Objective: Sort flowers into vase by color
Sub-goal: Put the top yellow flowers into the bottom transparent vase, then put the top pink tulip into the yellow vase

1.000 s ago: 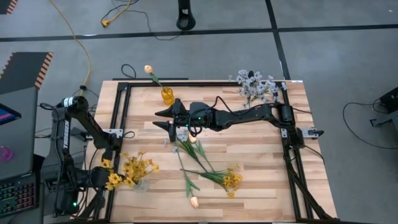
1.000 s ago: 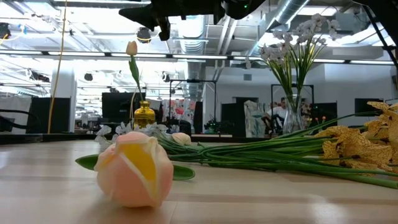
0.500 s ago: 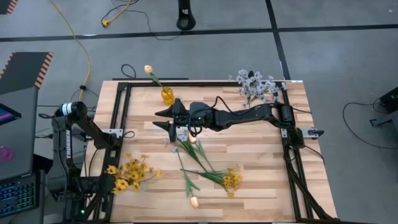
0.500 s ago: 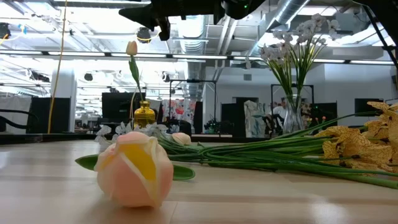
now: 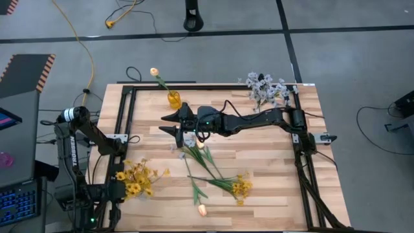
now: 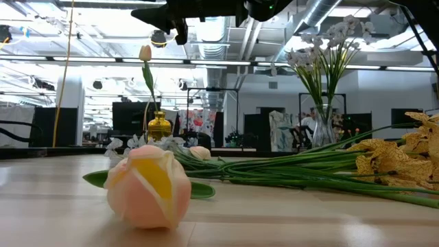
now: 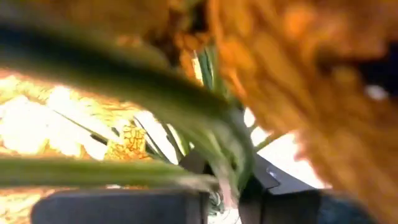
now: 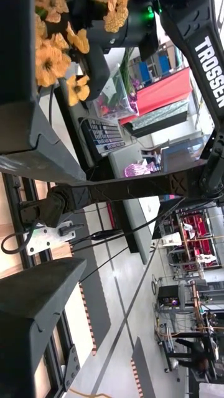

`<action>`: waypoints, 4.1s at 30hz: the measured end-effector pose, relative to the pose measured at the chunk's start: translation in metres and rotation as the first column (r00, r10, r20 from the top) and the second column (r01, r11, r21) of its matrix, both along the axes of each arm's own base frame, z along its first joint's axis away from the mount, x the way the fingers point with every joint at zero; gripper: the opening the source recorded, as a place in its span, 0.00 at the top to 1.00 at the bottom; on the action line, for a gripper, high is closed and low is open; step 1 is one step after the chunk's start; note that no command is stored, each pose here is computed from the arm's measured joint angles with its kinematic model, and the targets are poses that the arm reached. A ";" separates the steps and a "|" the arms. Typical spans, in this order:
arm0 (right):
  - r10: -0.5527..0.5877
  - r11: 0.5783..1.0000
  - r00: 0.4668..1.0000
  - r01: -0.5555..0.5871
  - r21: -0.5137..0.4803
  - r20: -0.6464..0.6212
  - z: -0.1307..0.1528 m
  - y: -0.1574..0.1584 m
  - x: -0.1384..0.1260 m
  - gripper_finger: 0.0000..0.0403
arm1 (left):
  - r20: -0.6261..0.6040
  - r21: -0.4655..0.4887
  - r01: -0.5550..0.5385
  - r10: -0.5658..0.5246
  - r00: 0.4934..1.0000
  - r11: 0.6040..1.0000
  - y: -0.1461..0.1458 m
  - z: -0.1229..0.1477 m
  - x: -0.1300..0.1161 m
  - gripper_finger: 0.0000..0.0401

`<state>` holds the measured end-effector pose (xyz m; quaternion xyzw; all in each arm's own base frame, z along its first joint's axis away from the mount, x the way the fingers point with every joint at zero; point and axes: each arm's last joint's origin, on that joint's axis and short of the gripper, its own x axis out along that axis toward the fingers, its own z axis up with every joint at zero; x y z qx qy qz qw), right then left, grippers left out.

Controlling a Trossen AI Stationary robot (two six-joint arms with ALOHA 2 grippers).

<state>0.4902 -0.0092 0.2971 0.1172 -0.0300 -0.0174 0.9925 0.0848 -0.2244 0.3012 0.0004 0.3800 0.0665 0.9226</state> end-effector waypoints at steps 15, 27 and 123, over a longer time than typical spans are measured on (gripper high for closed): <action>0.000 1.000 1.000 0.000 0.000 0.000 0.000 0.000 0.000 0.42 | -0.159 -0.061 -0.007 -0.003 0.987 0.998 -0.001 -0.003 -0.003 0.62; 0.000 1.000 1.000 0.000 0.001 0.000 0.000 0.000 0.000 0.42 | -0.171 -0.156 0.002 -0.028 0.985 0.988 0.004 0.016 -0.010 0.62; -0.114 0.928 0.480 0.363 0.079 -0.870 -0.107 0.087 -0.116 0.42 | 0.356 -0.247 -0.168 0.250 0.900 0.955 0.175 0.039 -0.033 0.62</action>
